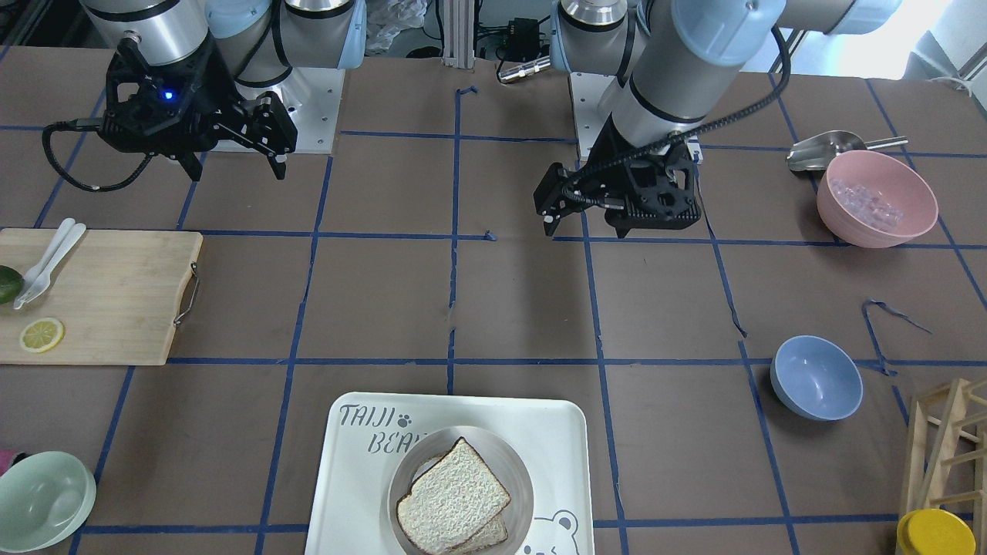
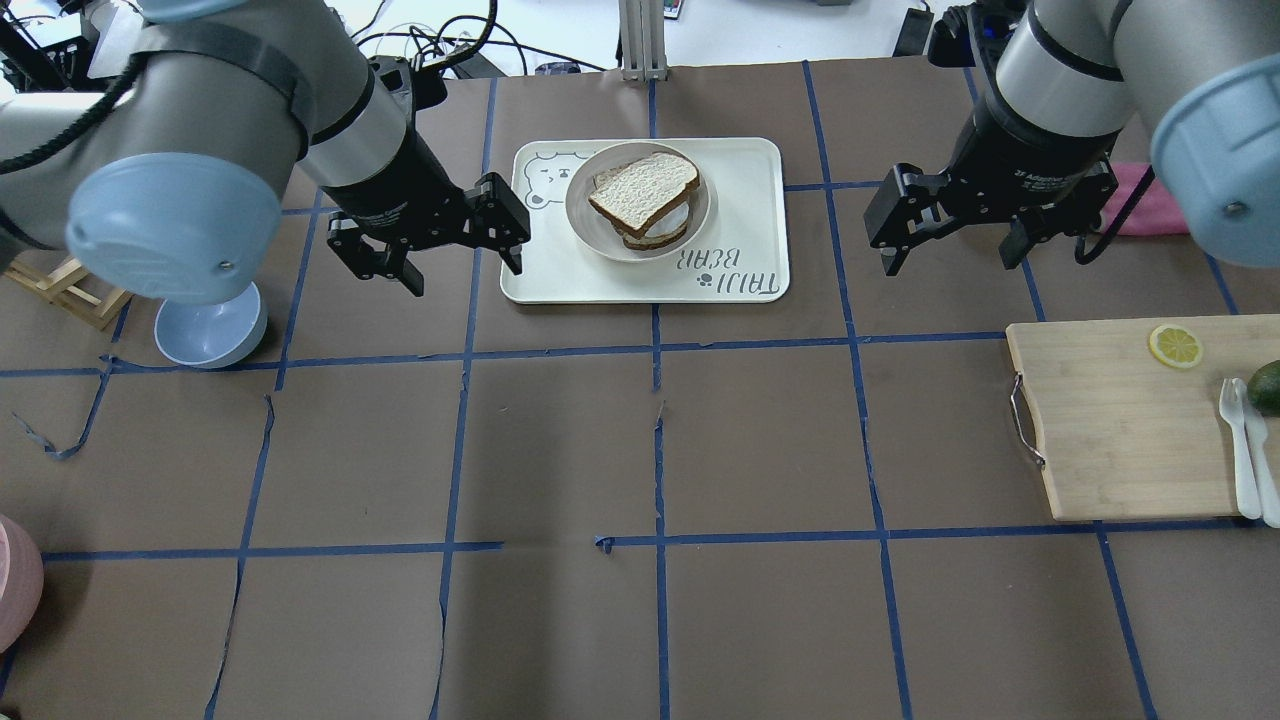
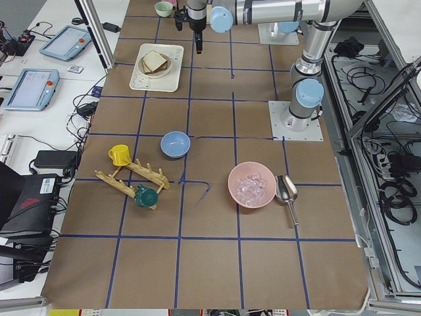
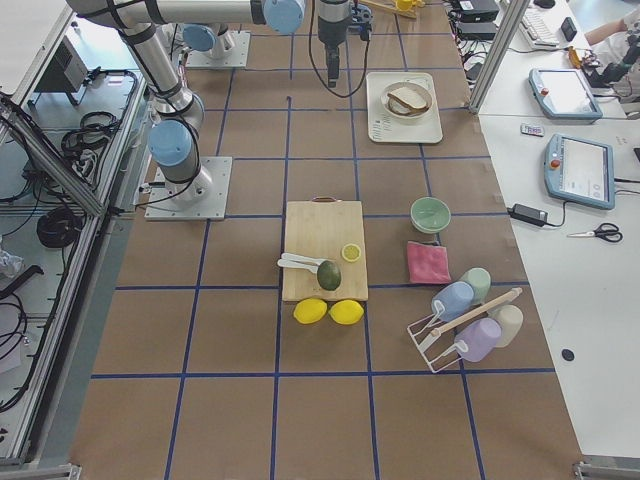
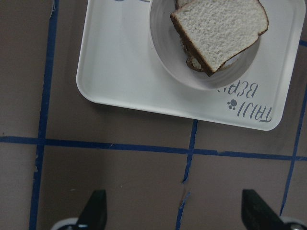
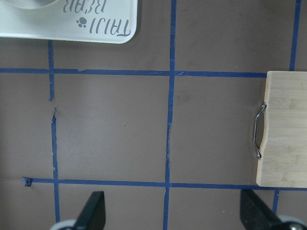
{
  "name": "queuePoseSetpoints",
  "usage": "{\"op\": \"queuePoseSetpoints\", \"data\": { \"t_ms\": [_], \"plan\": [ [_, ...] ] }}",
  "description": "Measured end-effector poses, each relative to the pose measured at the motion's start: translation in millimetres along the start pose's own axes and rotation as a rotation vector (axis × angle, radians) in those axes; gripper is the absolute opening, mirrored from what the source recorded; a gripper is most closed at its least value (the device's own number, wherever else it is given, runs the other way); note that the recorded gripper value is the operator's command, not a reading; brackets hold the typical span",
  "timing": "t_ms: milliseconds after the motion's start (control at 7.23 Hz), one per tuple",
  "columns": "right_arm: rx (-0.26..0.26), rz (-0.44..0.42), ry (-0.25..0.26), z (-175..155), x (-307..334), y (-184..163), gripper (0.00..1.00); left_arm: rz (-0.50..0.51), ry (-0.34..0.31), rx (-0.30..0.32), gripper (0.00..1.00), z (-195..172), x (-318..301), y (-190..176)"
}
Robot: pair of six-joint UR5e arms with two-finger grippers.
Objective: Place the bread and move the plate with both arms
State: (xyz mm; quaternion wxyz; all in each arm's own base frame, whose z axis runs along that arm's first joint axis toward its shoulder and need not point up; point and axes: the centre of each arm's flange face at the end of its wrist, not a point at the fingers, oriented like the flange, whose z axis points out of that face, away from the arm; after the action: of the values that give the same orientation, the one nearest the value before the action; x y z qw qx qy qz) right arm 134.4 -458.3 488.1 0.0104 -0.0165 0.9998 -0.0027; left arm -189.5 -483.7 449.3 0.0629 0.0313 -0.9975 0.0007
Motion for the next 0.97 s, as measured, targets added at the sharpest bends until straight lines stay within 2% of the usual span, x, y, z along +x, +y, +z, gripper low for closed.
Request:
{"op": "queuePoseSetpoints", "data": {
  "t_ms": [138, 415, 969],
  "plan": [
    [0.000, 0.001, 0.000, 0, 0, 0, 1.00, 0.048, -0.036, 0.018, 1.00, -23, -2, 12],
    [0.004, 0.005, -0.001, -2, 0, -1, 1.00, 0.103, -0.094, 0.052, 1.00, -47, -8, 18],
    [0.009, 0.011, 0.039, -5, 3, -2, 1.00, 0.103, -0.098, 0.079, 1.00, -60, -9, 17]
  ]
}}
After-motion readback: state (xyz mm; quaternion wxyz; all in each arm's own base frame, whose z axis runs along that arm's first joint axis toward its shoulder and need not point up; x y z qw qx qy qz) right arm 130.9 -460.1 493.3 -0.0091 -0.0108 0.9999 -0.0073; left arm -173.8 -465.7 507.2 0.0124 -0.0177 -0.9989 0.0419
